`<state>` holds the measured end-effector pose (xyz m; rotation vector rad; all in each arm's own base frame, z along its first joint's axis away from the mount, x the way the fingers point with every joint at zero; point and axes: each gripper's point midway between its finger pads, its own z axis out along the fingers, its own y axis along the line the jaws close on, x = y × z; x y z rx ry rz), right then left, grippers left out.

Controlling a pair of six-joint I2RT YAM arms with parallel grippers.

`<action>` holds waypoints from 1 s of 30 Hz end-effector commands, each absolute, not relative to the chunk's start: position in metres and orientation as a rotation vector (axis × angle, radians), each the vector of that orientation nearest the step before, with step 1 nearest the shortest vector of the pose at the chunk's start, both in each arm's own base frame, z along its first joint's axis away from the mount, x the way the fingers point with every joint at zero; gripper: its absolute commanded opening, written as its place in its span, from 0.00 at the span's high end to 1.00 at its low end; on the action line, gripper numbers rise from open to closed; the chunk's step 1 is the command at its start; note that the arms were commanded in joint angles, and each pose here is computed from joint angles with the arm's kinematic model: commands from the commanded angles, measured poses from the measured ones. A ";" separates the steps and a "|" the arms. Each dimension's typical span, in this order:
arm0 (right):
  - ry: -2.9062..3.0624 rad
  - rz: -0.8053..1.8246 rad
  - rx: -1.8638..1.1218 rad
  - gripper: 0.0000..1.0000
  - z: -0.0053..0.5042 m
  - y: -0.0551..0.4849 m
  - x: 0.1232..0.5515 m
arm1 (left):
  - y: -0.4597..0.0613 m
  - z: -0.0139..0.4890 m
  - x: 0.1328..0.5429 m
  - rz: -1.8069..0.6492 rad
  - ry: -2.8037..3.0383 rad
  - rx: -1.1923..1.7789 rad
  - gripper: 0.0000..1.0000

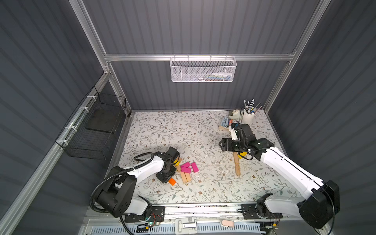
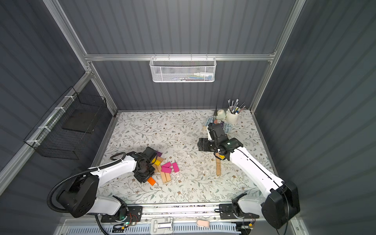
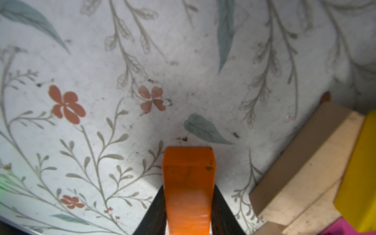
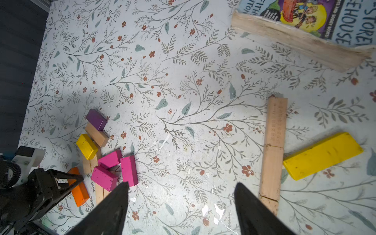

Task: Assemble the letter k with building blocks
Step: Pick up the building block from the center of the board, then place the building block at the center of the board.

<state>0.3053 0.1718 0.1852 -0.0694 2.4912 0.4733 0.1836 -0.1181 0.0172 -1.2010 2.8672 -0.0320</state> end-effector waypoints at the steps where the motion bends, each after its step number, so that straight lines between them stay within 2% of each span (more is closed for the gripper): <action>1: 2.467 0.455 -0.079 0.18 0.198 0.170 0.305 | -0.113 0.012 0.174 0.012 2.893 -1.194 0.73; 7: 2.454 0.444 -0.059 0.17 0.198 0.167 0.305 | -0.117 0.032 0.195 -0.032 2.871 -1.002 0.86; 11: 2.414 0.421 -0.012 0.14 0.204 0.159 0.308 | -0.144 0.082 0.233 -0.129 2.746 -0.583 0.87; 17: 2.367 0.363 0.098 0.12 0.210 0.136 0.309 | -0.229 0.137 0.264 -0.419 2.577 -0.165 0.81; 23: 2.337 0.336 0.245 0.10 0.206 0.100 0.301 | -0.316 0.130 0.278 -0.538 2.560 0.153 0.80; 30: 2.366 0.315 0.323 0.07 0.187 0.074 0.290 | -0.374 0.082 0.301 -0.550 2.638 0.175 0.82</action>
